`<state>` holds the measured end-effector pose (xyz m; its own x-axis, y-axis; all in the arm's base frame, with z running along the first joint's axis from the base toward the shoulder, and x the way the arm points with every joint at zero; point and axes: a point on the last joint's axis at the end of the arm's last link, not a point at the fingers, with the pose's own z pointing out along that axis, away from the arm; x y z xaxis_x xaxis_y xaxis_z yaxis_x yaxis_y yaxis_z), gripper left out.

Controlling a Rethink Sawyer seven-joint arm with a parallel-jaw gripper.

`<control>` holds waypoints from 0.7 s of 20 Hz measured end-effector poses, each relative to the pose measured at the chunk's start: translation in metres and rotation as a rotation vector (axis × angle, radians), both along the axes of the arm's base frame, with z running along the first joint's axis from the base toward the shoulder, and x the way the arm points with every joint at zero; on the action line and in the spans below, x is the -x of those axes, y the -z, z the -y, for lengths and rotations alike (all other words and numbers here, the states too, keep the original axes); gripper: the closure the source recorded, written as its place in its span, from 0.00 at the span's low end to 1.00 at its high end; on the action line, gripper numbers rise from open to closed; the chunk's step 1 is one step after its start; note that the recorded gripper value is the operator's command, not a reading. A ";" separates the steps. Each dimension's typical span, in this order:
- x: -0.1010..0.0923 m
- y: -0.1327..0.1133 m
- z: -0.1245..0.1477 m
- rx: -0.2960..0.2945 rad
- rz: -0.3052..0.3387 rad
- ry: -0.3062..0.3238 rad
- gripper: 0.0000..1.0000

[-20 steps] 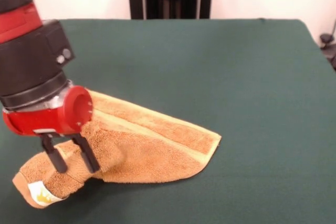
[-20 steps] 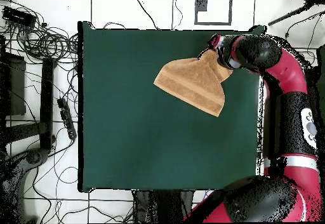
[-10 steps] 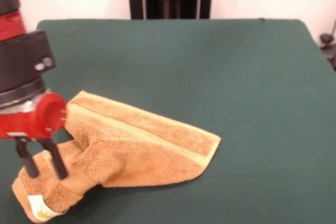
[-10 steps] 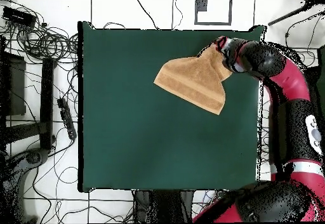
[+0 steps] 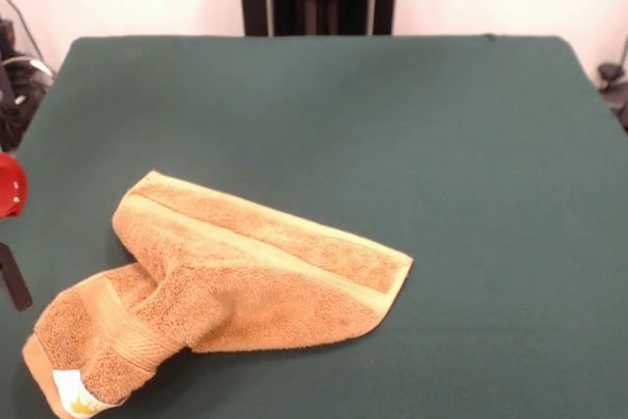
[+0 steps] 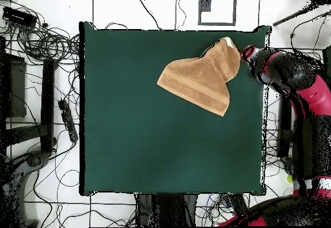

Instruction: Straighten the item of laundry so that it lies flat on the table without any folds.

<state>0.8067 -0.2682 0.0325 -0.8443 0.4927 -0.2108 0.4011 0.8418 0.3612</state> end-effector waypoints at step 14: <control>-0.014 0.004 -0.030 0.038 0.049 -0.021 0.00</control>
<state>0.8211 -0.2378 0.0289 -0.8427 0.4657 -0.2702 0.3655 0.8633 0.3479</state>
